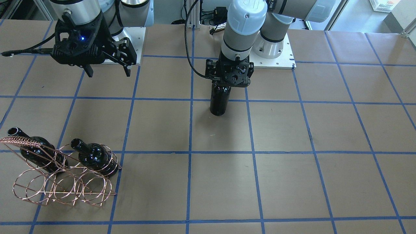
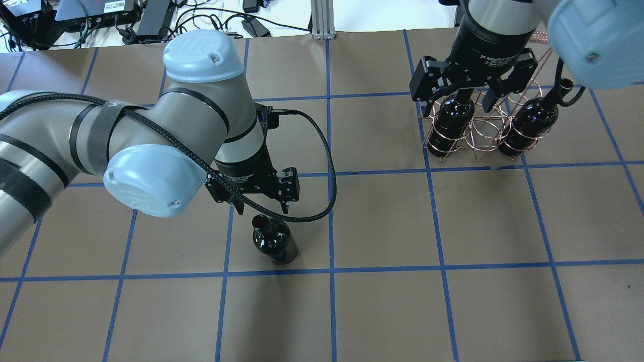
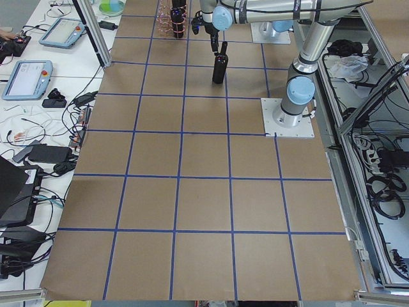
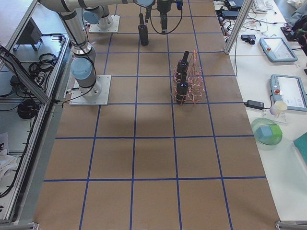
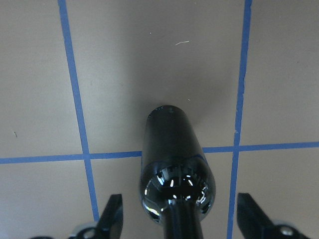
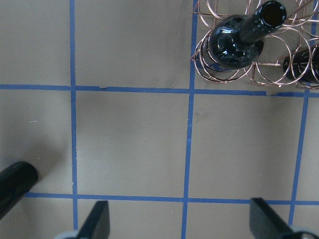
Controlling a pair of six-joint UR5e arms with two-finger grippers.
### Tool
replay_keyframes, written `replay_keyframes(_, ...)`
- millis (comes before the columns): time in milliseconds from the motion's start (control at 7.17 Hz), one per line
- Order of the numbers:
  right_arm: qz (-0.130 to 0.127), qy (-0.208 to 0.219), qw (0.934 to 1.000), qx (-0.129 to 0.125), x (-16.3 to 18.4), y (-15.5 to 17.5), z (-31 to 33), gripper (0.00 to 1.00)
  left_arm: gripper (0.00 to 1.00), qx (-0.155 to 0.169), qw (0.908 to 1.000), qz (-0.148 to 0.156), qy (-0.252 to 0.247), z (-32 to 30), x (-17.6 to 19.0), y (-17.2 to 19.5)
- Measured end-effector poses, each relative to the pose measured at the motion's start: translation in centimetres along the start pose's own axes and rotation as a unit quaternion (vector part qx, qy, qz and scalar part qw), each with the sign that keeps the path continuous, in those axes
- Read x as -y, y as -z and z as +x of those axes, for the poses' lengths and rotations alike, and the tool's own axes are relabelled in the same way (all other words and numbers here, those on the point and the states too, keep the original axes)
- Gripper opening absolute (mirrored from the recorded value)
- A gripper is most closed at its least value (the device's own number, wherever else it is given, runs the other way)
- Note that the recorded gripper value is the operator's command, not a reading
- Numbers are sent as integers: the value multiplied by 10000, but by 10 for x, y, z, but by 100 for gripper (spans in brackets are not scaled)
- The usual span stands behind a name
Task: Place wine into wine basket
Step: 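Stand the bottle upright on the table and open the left gripper, then move the right gripper to the standing bottle's neck while the left arm withdraws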
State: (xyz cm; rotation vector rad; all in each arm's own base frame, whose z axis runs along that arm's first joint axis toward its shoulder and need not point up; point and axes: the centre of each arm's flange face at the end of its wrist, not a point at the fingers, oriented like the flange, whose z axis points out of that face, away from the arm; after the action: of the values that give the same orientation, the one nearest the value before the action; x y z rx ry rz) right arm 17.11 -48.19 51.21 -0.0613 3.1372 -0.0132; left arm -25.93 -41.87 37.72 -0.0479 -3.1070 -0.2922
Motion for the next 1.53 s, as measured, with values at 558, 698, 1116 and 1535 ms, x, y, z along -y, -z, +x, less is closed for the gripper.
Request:
replay_keyframes(558, 14, -32, 10000, 71, -1, 1, -5, 100, 100, -175, 9975, 606, 331, -48, 33, 104)
replay_keyframes(698, 15, -71, 9997, 215, 0, 1, -10, 100, 100, -210, 9952, 776, 552, -77, 45, 125)
replay_keyframes(1116, -4, -357, 9986, 399, -3, -1, -82, 100, 100, 31, 9918, 1082, 674, -150, 66, 158)
replay_keyframes(1535, 102, -709, 9972, 228, -29, -29, -211, 100, 100, 57, 9925, 1013, 678, -163, 65, 156)
